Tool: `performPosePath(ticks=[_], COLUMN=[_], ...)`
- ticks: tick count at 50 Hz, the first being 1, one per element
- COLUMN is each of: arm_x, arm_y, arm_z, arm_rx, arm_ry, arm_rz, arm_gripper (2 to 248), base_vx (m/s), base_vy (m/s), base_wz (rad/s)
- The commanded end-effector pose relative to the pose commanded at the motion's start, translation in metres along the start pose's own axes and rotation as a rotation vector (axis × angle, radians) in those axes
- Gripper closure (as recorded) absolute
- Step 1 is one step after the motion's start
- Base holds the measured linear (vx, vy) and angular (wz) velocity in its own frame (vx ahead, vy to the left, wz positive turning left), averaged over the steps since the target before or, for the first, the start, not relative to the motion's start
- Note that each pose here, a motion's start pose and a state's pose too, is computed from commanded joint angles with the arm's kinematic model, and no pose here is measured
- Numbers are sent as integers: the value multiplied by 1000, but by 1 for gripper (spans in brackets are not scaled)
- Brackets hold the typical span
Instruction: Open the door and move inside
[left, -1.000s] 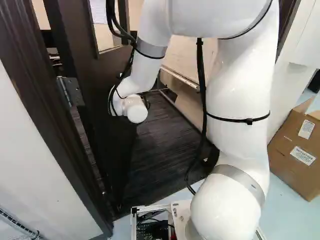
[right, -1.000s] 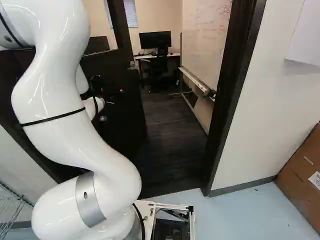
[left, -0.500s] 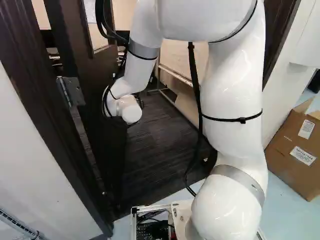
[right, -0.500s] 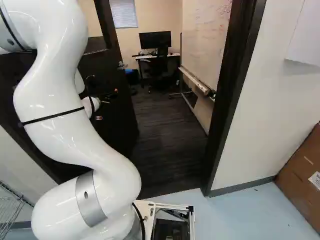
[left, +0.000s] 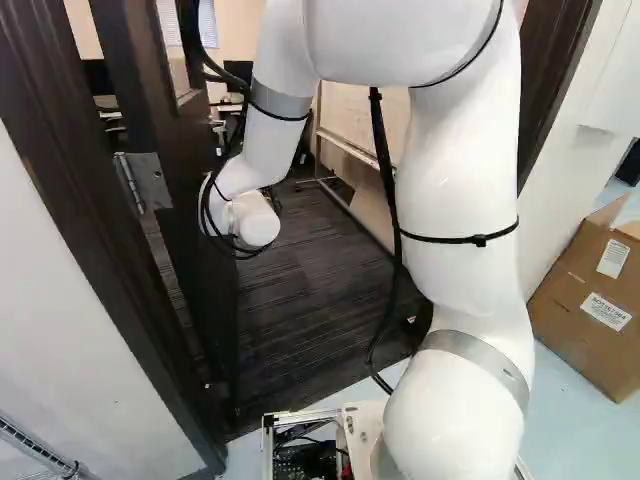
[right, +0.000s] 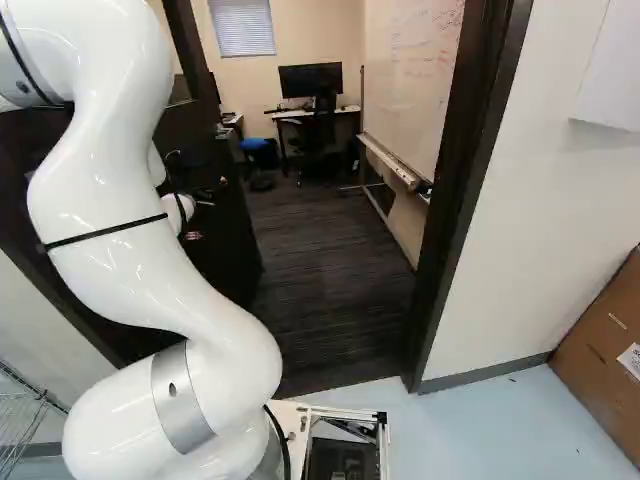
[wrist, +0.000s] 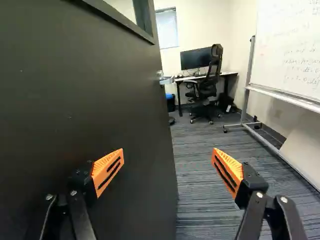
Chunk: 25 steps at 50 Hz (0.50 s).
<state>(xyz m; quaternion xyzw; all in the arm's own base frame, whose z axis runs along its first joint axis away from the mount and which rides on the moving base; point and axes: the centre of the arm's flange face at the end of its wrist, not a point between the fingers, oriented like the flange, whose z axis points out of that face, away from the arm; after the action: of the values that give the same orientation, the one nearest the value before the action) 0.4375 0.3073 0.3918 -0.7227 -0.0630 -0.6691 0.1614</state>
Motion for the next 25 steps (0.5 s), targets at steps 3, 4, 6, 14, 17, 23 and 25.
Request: performPosePath(ticks=[3, 4, 6, 14, 17, 23, 25], arm_x=[0, 0, 0, 0, 0, 0, 0], arm_y=[0, 0, 0, 0, 0, 0, 0], arm_z=[0, 0, 0, 0, 0, 0, 0], arm_rx=[2, 2, 3, 3, 3, 3, 3], arm_ry=[1, 1, 1, 1, 1, 1, 1], arm_rz=[-1, -1, -1, -1, -1, -1, -1], arm_gripper=[3, 3, 3, 3, 3, 3, 3], base_vx=[0, 0, 0, 0, 0, 0, 0], base_vy=[0, 0, 0, 0, 0, 0, 0], base_wz=[0, 0, 0, 0, 0, 0, 0])
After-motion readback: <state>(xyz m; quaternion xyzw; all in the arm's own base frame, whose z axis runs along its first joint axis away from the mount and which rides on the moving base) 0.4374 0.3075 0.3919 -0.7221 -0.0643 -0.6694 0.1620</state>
